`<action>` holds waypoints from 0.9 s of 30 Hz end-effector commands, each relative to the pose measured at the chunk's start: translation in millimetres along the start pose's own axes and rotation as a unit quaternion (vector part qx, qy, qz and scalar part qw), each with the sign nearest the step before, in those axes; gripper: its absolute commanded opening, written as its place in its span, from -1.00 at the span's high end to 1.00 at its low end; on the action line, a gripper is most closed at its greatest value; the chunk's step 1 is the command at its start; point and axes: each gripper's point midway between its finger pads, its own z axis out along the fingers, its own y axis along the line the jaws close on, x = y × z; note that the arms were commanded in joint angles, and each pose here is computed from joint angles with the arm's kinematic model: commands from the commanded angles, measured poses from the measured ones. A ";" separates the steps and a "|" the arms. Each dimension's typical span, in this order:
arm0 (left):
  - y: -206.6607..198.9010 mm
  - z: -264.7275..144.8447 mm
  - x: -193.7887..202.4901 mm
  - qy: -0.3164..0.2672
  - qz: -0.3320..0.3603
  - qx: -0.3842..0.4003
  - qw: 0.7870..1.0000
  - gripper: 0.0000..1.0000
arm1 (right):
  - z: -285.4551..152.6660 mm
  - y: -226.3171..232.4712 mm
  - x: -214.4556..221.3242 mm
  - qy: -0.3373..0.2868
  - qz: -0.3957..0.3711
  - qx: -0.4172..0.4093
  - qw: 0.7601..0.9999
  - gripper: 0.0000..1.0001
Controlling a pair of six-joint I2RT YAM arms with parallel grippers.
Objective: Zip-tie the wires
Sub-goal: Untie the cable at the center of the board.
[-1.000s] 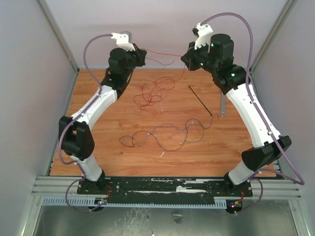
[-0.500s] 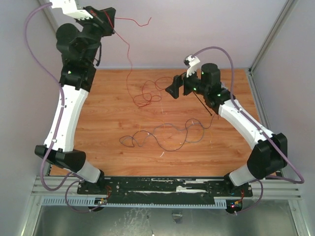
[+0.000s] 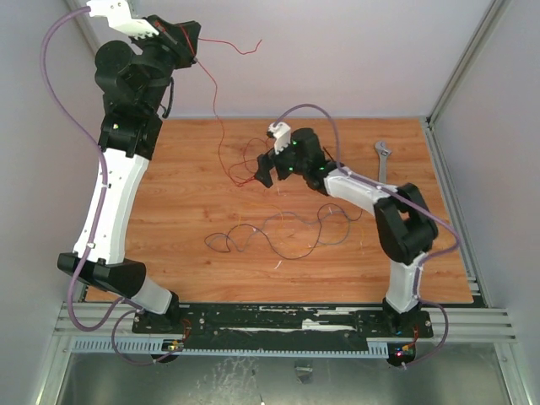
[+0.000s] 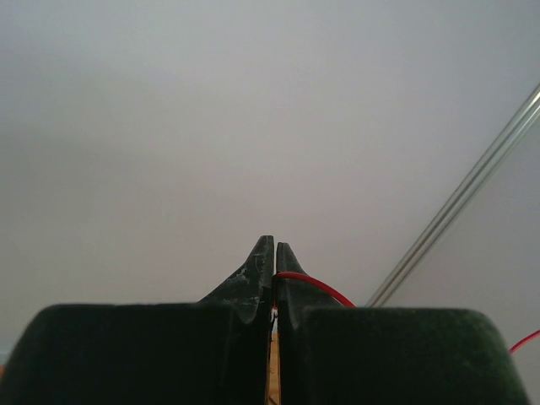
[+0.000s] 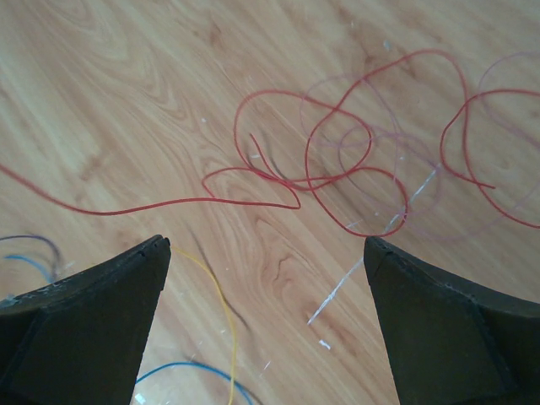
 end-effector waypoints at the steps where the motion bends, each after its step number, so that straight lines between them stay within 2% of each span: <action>1: -9.3 -9.5 -17.6 -0.016 -0.002 0.014 1.000 1.00 | 32.1 -10.6 1.2 0.008 -0.071 0.028 0.997 -0.98; 8: -10.3 -13.8 -19.9 -0.016 -0.002 0.015 1.000 1.00 | 61.3 -12.6 33.9 0.042 -0.094 0.024 0.994 -0.98; 15: -10.7 -18.0 -20.2 -0.014 -0.004 0.015 1.000 1.00 | 98.7 -11.3 33.9 0.044 -0.103 0.004 0.994 -0.98; 17: -10.2 -18.6 -19.7 -0.014 -0.006 0.014 1.000 1.00 | 107.4 -10.3 37.9 0.054 -0.105 -0.005 0.993 -0.90; 18: -9.8 -19.5 -21.1 -0.016 -0.006 0.013 1.000 1.00 | 110.8 -9.9 42.7 0.063 -0.105 -0.009 0.992 -0.82; 20: -6.1 -21.7 -24.2 -0.021 -0.005 0.004 1.000 1.00 | 113.7 -10.9 51.6 0.076 -0.104 -0.013 0.992 -0.53; 25: 10.4 -37.4 -45.5 -0.048 0.012 -0.032 0.998 1.00 | 102.2 -15.1 41.1 0.071 -0.103 0.010 0.992 0.87; 26: 14.5 -41.4 -50.6 -0.053 0.017 -0.041 0.998 1.00 | 97.1 -16.2 29.4 0.062 -0.106 0.020 0.992 1.00; 27: 18.9 -45.4 -54.8 -0.056 0.022 -0.051 0.997 1.00 | 91.2 -17.5 16.8 0.054 -0.109 0.031 0.992 1.00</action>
